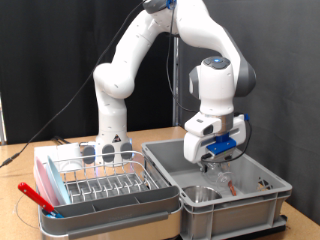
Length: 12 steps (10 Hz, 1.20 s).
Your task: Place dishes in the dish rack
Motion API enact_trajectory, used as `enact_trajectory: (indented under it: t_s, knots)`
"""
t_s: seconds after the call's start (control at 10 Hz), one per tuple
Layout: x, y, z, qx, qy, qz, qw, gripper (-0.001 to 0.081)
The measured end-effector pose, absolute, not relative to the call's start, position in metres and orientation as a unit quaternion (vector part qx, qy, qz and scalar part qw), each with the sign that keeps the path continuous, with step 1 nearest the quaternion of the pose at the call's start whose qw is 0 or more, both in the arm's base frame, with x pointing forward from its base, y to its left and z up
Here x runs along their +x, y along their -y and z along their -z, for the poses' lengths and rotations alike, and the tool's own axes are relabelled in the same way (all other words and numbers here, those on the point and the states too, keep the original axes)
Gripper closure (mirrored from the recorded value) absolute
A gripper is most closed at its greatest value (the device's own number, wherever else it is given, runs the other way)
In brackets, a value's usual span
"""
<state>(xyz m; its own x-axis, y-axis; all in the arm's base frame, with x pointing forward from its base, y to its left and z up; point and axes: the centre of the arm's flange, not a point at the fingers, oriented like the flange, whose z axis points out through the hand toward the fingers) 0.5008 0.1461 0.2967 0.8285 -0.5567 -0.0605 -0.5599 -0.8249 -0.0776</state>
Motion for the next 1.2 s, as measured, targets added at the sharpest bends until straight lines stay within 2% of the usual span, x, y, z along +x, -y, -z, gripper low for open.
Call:
enact_trajectory:
  t_s: [0.5, 1.2]
  knots:
    - [0.499, -0.136, -0.250, -0.955, -0.294, 0.003, 0.022, -0.0003]
    - [0.500, -0.137, -0.214, -0.952, -0.303, -0.004, 0.036, -0.0003]
